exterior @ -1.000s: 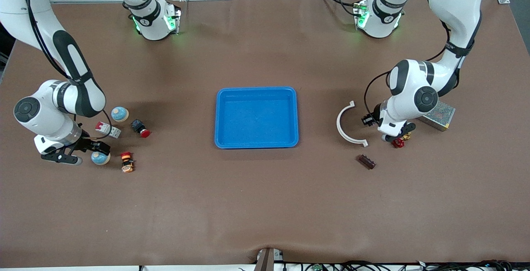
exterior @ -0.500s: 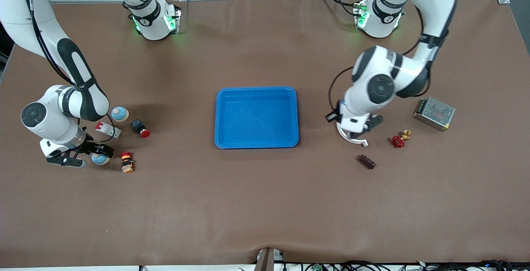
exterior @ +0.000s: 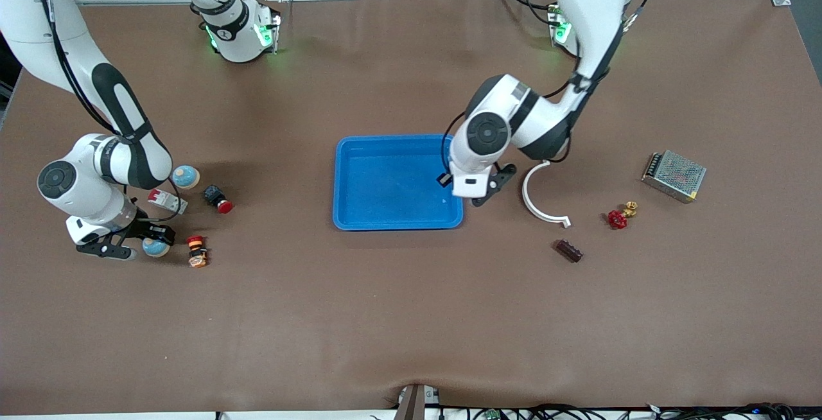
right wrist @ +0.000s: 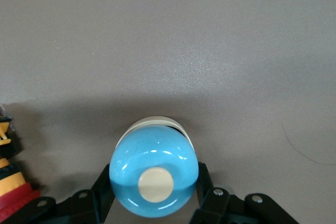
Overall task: Place electrolytic capacitor and blue bell in tray
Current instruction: 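Carry the capacitor to the tray while the right gripper lifts the bell, then release the capacitor in the tray while the right gripper lowers the bell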
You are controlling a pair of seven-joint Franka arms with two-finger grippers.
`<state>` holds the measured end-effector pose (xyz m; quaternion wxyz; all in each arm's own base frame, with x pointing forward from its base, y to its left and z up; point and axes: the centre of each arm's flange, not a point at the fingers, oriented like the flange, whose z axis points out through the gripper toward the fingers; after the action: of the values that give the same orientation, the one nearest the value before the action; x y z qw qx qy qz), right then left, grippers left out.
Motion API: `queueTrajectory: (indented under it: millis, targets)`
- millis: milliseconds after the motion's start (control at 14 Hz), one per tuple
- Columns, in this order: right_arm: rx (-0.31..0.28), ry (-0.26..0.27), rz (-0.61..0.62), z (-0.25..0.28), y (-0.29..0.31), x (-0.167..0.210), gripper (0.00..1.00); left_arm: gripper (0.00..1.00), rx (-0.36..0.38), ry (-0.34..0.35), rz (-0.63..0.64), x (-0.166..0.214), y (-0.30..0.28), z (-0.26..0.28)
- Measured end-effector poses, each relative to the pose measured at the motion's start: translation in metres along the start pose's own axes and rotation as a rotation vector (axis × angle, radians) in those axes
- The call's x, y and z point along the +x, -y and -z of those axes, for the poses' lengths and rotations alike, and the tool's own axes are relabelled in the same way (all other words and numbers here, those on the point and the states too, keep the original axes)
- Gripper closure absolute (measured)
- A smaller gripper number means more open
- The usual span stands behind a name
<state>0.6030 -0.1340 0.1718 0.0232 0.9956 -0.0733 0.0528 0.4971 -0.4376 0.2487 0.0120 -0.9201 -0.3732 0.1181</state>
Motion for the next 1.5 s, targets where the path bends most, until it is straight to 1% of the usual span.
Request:
queueTrajectory:
  millis: [71,214,357,429,643,714,786,929,1143,1214,1429,1500]
  targets:
    - [0.002,0.008,0.003,0.001,0.002,0.001,0.35,0.66,0.008,0.004,0.017,-0.009,-0.007,-0.013]
    - [0.012,0.052,0.008,0.01,0.014,0.005,0.35,0.66,0.002,0.007,0.046,-0.021,-0.017,-0.032]
    - [0.012,0.118,-0.042,0.037,0.035,0.016,0.35,0.66,-0.005,0.008,0.063,-0.027,-0.022,-0.046]
    - [0.011,0.135,-0.083,0.057,0.051,0.021,0.35,0.66,0.001,0.009,0.069,-0.029,-0.023,-0.053]
    - [0.013,0.127,-0.272,0.101,0.124,0.023,0.35,0.66,0.015,0.011,0.067,-0.033,-0.023,-0.067]
    - [0.013,0.125,-0.344,0.105,0.156,0.018,0.35,0.61,0.016,0.011,0.067,-0.033,-0.023,-0.069]
    - [0.012,0.126,-0.409,0.107,0.191,0.011,0.35,0.53,0.014,0.011,0.068,-0.033,-0.023,-0.068]
    - [0.009,0.125,-0.51,0.111,0.262,-0.011,0.35,0.33,0.001,0.008,0.071,-0.029,-0.026,-0.063]
    - [0.0,0.129,-0.597,0.114,0.343,-0.049,0.35,0.04,-0.045,-0.003,0.092,-0.012,-0.034,-0.037]
    - [-0.004,0.131,-0.618,0.114,0.362,-0.062,0.35,0.0,-0.067,-0.013,0.104,-0.001,-0.035,-0.022]
    - [0.02,0.114,-0.679,0.106,0.415,-0.109,0.35,0.0,-0.12,-0.045,0.143,0.045,-0.027,0.034]
    - [0.027,0.111,-0.694,0.102,0.432,-0.128,0.35,0.0,-0.127,-0.056,0.143,0.06,-0.021,0.052]
